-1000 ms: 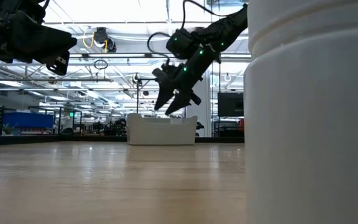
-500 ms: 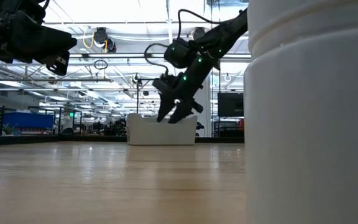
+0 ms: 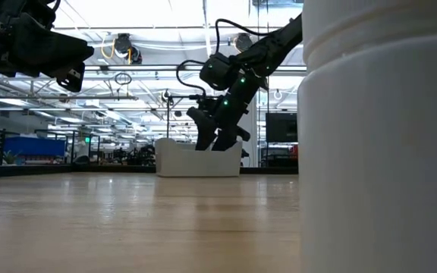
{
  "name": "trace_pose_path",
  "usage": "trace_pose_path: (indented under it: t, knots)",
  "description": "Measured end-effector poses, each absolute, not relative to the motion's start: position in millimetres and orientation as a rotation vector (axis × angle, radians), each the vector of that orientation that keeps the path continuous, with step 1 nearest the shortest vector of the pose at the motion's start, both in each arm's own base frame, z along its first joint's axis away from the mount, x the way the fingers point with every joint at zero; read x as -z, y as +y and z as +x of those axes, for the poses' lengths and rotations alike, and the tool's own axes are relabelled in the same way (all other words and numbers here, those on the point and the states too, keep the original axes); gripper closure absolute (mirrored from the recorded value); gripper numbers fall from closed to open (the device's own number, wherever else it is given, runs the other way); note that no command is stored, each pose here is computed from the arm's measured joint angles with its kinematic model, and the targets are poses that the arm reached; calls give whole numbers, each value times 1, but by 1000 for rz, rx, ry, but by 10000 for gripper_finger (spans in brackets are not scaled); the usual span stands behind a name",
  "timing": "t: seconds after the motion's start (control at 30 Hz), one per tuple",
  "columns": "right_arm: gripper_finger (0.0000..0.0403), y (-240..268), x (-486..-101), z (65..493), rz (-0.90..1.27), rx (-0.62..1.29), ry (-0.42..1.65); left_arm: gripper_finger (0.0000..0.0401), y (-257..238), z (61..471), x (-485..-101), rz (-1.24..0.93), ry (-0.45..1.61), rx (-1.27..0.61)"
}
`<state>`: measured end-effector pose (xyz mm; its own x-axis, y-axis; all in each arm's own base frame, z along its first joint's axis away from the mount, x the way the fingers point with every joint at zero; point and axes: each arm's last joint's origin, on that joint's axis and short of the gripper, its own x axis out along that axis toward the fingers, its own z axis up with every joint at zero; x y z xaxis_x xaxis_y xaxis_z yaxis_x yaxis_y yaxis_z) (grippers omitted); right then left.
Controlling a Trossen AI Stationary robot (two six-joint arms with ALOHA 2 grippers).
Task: Pick and place pill bottles into a basket
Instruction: Put the white medicine bottle into the gray bin
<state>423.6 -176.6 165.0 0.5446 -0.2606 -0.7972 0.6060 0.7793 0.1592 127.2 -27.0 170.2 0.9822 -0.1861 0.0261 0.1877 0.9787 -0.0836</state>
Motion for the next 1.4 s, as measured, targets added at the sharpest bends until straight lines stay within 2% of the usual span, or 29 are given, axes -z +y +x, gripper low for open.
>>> trace_pose_path:
  t: [0.4,0.8,0.97,1.4]
  knots:
    - [181,-186,-160,415,511,483,912,339,-27,127,-170,-86,-18,188]
    - [192,-183,-160,416,404,385,938,339,-27,127,-170,-86,-19,189]
    - [224,-182,-159,413,389,350,969,339,-27,127,-170,-86,-19,188]
    - [360,-180,-159,420,344,305,922,339,-27,127,-170,-86,-19,188]
